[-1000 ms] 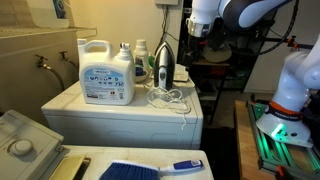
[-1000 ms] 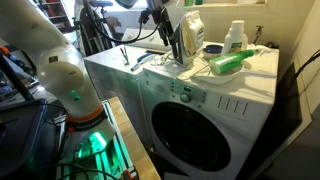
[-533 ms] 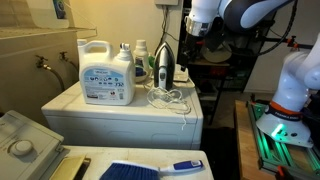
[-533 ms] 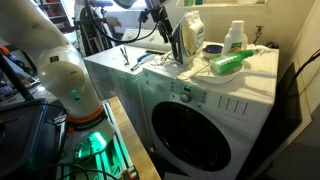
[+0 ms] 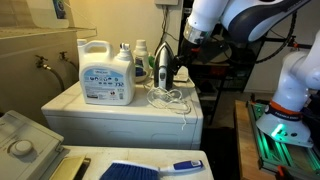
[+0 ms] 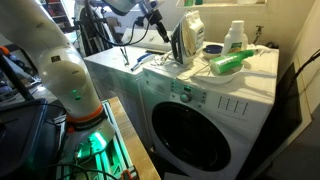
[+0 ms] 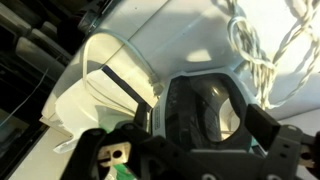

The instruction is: Put the iron in a lying position

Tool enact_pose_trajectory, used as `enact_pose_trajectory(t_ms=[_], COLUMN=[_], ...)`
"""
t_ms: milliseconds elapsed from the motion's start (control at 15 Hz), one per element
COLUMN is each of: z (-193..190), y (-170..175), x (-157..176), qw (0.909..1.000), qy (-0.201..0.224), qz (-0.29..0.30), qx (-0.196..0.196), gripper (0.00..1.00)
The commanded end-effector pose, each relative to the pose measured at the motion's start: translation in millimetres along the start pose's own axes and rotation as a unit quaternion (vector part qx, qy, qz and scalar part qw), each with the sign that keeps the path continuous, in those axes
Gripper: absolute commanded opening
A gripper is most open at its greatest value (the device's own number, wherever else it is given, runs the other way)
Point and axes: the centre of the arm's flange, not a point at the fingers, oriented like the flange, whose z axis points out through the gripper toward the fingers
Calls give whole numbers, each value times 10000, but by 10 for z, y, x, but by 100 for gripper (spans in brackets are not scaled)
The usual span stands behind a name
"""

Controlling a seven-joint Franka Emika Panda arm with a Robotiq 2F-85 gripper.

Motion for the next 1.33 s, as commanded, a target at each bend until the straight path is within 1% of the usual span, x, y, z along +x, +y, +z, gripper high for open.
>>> enact_pose_trajectory(t_ms=[0, 133, 400, 467, 667, 800, 1067, 1267], z=[198, 288, 409, 436, 525, 585, 731, 836], y=[-216, -296, -439, -469, -601, -660, -794, -879], x=[-90, -134, -222, -229, -221, -202, -197, -173], qw=[9989, 9983, 9984, 9980, 9937, 9914, 9899, 9884], qy=[438, 539, 512, 603, 1115, 1310, 1415, 1504], qz=[157, 159, 145, 161, 22, 5, 28, -62], qx=[-104, -159, -168, -140, -51, -56, 42, 198], gripper=[100, 100, 100, 100, 100, 100, 100, 100])
